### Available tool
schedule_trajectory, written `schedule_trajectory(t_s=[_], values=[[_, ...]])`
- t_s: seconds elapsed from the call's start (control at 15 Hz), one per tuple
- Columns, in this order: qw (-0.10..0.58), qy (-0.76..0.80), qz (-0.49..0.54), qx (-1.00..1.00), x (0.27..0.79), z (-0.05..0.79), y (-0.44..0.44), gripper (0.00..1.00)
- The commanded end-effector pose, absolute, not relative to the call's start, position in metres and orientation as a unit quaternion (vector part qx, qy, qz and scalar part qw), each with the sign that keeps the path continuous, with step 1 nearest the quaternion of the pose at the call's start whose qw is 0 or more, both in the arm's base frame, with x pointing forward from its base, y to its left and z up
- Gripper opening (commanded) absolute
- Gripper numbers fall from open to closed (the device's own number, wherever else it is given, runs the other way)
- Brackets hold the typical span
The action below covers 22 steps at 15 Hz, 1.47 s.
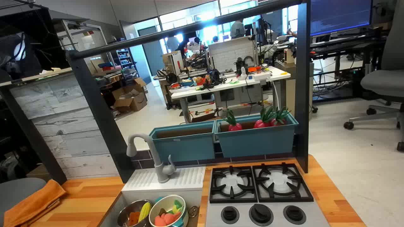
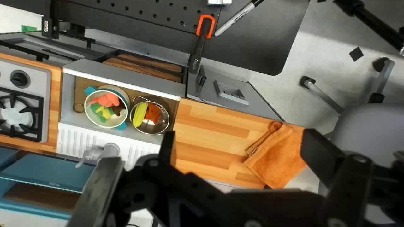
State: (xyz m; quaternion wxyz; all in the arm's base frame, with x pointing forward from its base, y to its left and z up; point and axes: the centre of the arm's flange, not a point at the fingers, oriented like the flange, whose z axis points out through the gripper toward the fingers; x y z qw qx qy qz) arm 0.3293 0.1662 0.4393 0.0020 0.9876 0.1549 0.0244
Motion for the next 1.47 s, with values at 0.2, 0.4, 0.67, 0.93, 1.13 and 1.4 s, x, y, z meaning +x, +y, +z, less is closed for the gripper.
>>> schedule_trajectory(t_s=[0.2, 0.4, 0.67, 0.93, 1.13, 1.4], values=[[0.002, 0.155, 0.025, 0.988, 0.33, 0.44, 0.166, 1.0], [-0.001, 0.148, 0.007, 0.989, 0.34, 0.432, 0.178, 1.0], [-0.023, 0.089, 0.03, 0.995, 0.389, 0.375, 0.22, 1.0], [-0.026, 0.031, 0.028, 0.999, 0.423, 0.303, 0.248, 1.0], [-0.024, 0.028, 0.018, 0.999, 0.4, 0.3, 0.234, 1.0], [-0.024, 0.007, -0.003, 1.0, 0.423, 0.267, 0.244, 1.0]])
